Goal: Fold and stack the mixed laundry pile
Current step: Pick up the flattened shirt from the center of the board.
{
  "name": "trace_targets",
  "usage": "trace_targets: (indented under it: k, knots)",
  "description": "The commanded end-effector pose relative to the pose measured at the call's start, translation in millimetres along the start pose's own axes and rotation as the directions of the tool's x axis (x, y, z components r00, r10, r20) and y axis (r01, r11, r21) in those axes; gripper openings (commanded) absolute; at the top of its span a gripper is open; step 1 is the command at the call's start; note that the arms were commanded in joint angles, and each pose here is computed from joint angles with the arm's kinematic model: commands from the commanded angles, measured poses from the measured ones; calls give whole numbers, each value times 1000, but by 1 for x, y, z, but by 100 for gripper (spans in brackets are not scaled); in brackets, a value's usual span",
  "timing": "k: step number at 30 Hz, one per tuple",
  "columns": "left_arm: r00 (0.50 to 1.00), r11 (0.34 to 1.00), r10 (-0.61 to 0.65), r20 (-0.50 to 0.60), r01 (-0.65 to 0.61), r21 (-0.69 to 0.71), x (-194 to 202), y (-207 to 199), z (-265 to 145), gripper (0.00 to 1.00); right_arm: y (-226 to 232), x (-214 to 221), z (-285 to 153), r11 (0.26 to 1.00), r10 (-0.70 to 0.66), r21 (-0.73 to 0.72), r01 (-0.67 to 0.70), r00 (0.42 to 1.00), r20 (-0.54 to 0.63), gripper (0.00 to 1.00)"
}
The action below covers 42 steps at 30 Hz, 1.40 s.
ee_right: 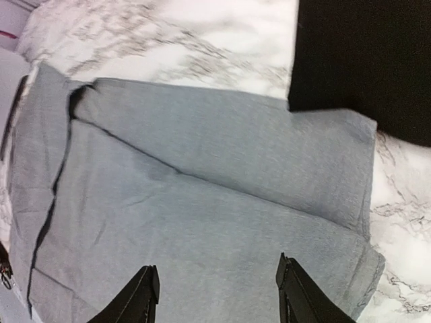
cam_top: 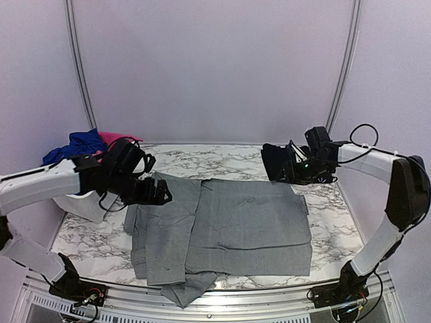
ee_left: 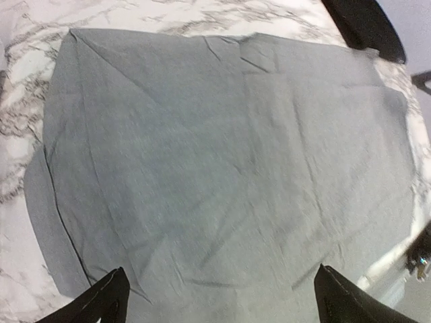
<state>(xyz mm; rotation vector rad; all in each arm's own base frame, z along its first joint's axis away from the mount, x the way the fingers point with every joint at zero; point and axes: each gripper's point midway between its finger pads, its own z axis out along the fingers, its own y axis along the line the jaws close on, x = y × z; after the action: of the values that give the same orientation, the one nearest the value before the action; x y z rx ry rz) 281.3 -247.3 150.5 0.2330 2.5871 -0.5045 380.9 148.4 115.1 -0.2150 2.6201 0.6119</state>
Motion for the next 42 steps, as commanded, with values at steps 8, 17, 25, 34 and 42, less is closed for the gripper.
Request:
trace_targets:
  k: [8, 17, 25, 34, 42]
  knots:
    - [957, 973, -196, -214, 216, 76, 149, 5, -24, 83, 49, 12, -46, 994, -73, -84, 76, 997, 39, 56]
    - [921, 943, -265, -284, 309, 123, 183, 10, -9, 63, 47, 17, -43, 994, -74, -82, 75, 997, 17, 56]
    - [911, 925, -260, -320, 330, 190, 196, -5, -3, 50, 45, 17, -42, 994, -75, -74, 76, 997, 13, 56]
    - [919, 901, -251, -305, 337, 274, 187, -22, -11, 26, 44, 17, -40, 995, -74, -70, 74, 997, 7, 56]
    - [964, 886, -151, -221, 231, 403, 139, -64, -46, 0, 43, 16, -37, 995, -76, -68, 75, 997, -1, 56]
